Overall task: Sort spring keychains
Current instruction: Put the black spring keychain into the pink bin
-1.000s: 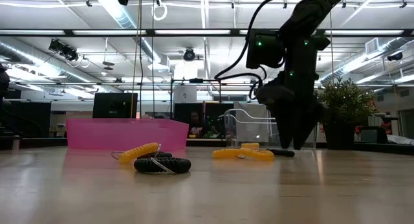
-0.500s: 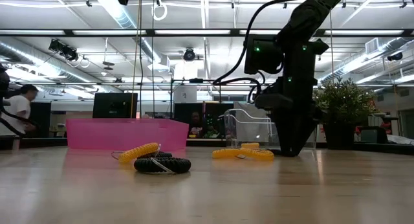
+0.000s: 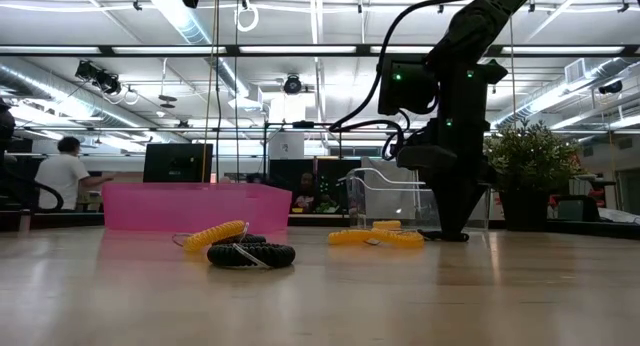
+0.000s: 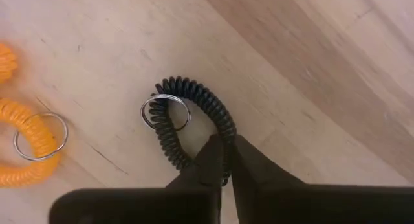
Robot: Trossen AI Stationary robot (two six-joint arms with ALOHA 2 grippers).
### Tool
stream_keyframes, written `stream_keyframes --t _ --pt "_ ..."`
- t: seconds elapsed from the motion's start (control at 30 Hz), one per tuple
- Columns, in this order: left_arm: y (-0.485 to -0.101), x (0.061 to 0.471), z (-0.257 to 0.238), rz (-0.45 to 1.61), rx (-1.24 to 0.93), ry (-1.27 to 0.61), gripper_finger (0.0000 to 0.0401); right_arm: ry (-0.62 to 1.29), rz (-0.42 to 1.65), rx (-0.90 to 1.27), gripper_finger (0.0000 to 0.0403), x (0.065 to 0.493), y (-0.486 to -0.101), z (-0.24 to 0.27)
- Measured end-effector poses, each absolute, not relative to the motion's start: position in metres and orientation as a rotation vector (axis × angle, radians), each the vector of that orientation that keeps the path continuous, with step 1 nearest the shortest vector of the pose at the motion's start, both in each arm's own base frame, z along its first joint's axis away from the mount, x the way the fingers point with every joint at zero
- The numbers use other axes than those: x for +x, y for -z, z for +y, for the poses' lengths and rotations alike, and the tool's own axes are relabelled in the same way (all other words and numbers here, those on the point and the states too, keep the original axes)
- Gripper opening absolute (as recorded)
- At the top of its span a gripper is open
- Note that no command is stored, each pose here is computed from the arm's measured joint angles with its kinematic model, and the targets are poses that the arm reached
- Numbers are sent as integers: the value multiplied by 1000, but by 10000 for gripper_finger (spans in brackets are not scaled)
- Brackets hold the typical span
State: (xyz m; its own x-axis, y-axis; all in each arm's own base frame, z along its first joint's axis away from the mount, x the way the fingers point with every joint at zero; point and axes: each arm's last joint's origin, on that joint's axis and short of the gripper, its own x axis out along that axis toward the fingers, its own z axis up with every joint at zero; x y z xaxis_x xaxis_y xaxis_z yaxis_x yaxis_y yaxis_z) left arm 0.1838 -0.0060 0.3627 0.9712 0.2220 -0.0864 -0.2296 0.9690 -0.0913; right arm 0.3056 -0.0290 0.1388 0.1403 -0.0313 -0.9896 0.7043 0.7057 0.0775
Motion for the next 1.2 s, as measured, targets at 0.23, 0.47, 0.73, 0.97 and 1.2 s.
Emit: stream_keyframes --t 0.23,0.47,0.73,0.97,1.2 --pt "-363 184 -6 76 -101 -228 5 561 1348 612 5 305 -139 -29" --pt "-363 184 -6 76 -102 -228 5 520 1344 638 1 302 -148 -26" --pt "-363 184 -6 76 -102 -228 5 479 1252 656 0 296 -176 -26" --pt "-363 184 -6 76 -102 -228 5 433 1112 673 0 284 -215 -25" --pt "-363 184 -6 75 -102 -228 5 401 876 686 0 266 -261 -24"
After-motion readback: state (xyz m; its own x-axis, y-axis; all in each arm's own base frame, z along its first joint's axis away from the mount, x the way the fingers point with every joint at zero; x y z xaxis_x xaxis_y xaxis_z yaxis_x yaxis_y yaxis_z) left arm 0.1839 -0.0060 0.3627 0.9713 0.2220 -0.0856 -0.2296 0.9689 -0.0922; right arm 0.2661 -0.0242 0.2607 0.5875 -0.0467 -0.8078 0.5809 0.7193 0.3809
